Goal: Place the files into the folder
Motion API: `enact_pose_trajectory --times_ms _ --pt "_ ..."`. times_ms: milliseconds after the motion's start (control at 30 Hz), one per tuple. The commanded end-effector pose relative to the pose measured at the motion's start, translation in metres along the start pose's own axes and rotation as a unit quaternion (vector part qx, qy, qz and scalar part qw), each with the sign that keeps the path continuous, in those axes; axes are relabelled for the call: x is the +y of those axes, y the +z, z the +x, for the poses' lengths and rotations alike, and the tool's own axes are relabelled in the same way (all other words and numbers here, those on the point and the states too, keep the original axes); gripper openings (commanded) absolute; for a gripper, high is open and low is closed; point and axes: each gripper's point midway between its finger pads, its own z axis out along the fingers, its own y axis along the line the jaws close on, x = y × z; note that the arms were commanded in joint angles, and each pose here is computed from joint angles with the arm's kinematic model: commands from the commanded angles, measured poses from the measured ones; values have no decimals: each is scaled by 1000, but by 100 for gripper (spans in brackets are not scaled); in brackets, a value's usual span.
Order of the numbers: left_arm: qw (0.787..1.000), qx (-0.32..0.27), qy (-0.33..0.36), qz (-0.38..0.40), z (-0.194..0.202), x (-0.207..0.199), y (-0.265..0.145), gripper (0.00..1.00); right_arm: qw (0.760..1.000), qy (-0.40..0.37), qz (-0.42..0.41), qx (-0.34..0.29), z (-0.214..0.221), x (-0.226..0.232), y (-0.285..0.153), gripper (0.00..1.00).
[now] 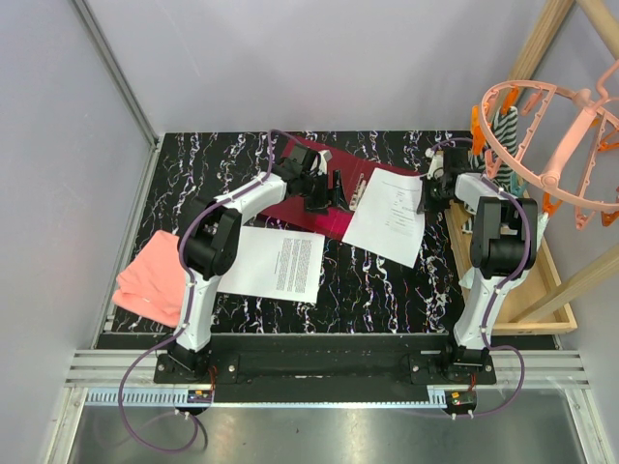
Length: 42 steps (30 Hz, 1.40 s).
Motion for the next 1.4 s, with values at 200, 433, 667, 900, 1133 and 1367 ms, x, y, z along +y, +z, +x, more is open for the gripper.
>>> enact_pose_trajectory --times_ms 200,433,667,900,1133,1367 --pt "999 -31 30 22 -22 -20 -14 77 999 -19 -22 -45 -34 8 -8 0" --pt "999 -27 27 26 -21 -21 -12 77 999 -13 -25 -46 -38 8 -2 0" --pt "999 -28 27 27 -21 -22 -13 77 998 -16 -32 -53 -45 9 0 0" --pt "999 -30 29 27 -23 -23 -14 77 998 -18 -36 -54 -48 9 3 0" --pt "999 -29 29 28 -23 -23 -14 77 998 -18 -38 -53 -47 9 6 0" --pt "999 -30 29 29 -23 -24 -14 77 998 -17 -37 -53 -47 9 8 8"
